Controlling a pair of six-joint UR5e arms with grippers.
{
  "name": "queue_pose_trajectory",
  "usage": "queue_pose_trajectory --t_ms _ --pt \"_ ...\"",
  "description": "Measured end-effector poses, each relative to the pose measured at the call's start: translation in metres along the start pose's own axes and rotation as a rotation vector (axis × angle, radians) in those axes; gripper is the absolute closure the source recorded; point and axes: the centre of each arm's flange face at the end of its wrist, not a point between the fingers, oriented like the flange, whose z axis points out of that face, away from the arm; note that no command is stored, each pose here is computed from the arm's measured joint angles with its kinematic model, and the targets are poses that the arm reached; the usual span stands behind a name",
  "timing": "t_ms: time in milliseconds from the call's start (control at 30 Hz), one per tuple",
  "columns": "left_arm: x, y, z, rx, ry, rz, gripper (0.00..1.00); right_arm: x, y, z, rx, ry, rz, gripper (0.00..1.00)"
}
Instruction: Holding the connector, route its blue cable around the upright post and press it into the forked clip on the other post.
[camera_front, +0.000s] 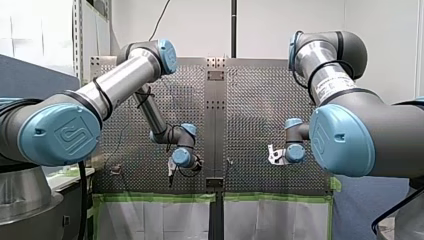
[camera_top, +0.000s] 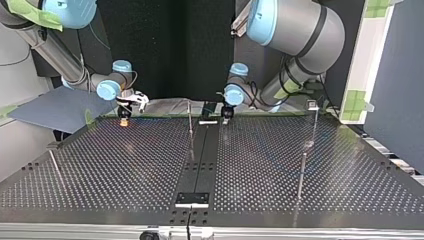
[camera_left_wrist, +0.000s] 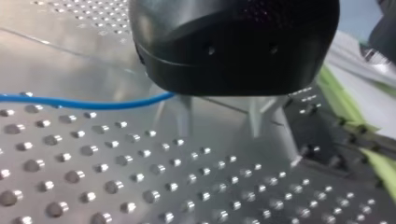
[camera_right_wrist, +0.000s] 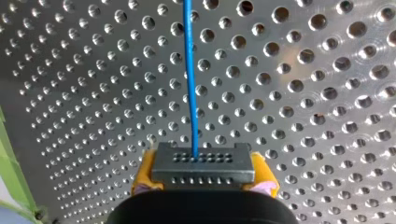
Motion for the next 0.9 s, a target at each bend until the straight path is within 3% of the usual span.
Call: queue_pose_trajectory --t_ms 333,900 --pt "0.001 -0.01 -0.021 -0.027 0.066 0.034 0.0 -0.001 0.0 -0.001 0.004 -0.007 0.01 1.0" --pt "-0.017 -0.053 -0.084 0.07 0.099 0.028 0.0 -0.005 0.001 -0.004 0.014 -0.046 0.023 1.0"
